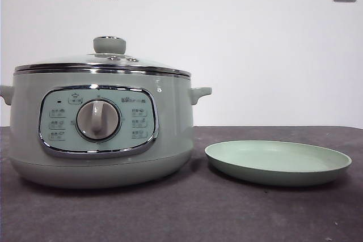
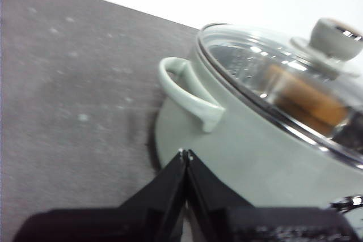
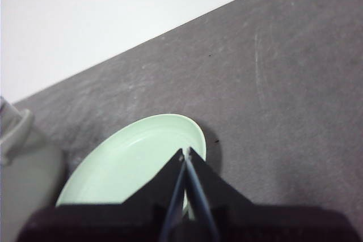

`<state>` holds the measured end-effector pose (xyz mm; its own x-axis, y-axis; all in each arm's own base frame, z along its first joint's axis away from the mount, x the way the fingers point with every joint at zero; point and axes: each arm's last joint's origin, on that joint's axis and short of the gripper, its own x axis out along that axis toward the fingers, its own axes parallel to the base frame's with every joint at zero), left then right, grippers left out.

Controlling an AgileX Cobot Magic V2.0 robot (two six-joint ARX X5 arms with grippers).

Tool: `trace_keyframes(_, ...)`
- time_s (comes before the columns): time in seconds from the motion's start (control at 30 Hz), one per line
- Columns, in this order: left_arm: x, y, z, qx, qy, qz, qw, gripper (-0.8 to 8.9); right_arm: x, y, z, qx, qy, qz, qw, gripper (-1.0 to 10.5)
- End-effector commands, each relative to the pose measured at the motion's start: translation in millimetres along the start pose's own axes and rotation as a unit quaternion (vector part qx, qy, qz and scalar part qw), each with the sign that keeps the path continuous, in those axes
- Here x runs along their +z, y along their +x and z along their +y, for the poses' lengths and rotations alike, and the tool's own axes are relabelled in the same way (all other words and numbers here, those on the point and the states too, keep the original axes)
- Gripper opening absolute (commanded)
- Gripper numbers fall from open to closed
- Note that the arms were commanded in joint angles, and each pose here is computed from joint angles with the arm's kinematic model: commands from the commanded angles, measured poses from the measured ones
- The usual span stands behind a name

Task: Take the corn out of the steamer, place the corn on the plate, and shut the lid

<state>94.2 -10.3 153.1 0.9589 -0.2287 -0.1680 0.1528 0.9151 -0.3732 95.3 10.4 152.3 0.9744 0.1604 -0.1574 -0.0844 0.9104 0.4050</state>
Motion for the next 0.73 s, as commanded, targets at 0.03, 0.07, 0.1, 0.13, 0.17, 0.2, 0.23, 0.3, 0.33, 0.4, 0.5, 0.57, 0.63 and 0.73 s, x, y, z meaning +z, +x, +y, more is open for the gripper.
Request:
trace_keyframes(0.03, -3.0, 0.9, 0.4, -0.016, -0.031, 0.009, 0.999, -0.06, -3.6, 0.8, -1.4, -0.002, 0.028, 0.01, 1.0, 0.0)
trace_keyframes(0.07, -2.6, 0.7, 0.1, -0.017, -0.031, 0.008, 0.999, -0.08, -3.3, 0.6, -1.2, -0.002, 0.028, 0.011, 1.0, -0.1)
trace_keyframes(0.1, -1.7, 0.4, -0.3, -0.018, -0.031, 0.007, 0.999, -0.09, -2.6, 0.3, -0.8, -0.001, 0.027, 0.011, 1.0, -0.1)
trace_keyframes(0.13, -0.5, 0.0, -0.8, -0.018, -0.03, 0.005, 0.999, -0.09, -1.5, -0.2, -0.3, 0.0, 0.027, 0.011, 1.0, -0.1)
trace_keyframes(0.17, 1.0, -0.6, -1.4, -0.019, -0.03, 0.003, 0.999, -0.09, -0.4, -0.8, 0.3, 0.0, 0.027, 0.011, 1.0, -0.1)
trace_keyframes(0.2, 3.3, -1.5, -2.4, -0.019, -0.029, 0.0, 0.999, -0.08, 1.6, -1.8, 1.2, 0.0, 0.026, 0.011, 1.0, -0.1)
trace_keyframes(0.23, 6.1, -2.7, -3.6, -0.019, -0.029, -0.003, 0.999, -0.08, 4.1, -3.0, 2.4, -0.001, 0.022, 0.011, 1.0, -0.1)
trace_keyframes(0.3, 13.0, -5.7, -6.7, -0.021, -0.026, -0.008, 0.999, -0.08, 9.7, -4.9, 5.0, 0.0, 0.017, 0.011, 1.0, -0.1)
trace_keyframes(0.33, 17.4, -7.6, -8.8, -0.022, -0.025, -0.011, 0.999, -0.08, 13.2, -6.1, 6.6, -0.001, 0.017, 0.011, 1.0, -0.1)
trace_keyframes(0.4, 25.8, -11.9, -12.7, -0.025, -0.018, -0.019, 0.999, -0.08, 20.8, -8.1, 10.1, -0.001, 0.018, 0.013, 1.0, -0.1)
trace_keyframes(0.5, 39.6, -20.1, -19.4, -0.028, 0.009, -0.031, 0.999, -0.08, 35.0, -10.3, 17.0, 0.004, 0.018, 0.021, 1.0, -0.1)
trace_keyframes(0.57, 48.3, -25.9, -23.7, -0.029, 0.026, -0.038, 0.999, -0.08, 45.3, -10.1, 21.7, 0.006, 0.019, 0.027, 0.999, -0.1)
trace_keyframes(0.63, 56.8, -31.7, -28.0, -0.032, 0.037, -0.049, 0.998, -0.08, 57.7, -8.9, 27.8, 0.015, 0.011, 0.037, 0.999, -0.1)
trace_keyframes(0.73, 68.0, -39.9, -33.7, -0.035, 0.05, -0.063, 0.996, -0.08, 76.9, -4.7, 37.7, 0.039, -0.009, 0.059, 0.997, -0.1)
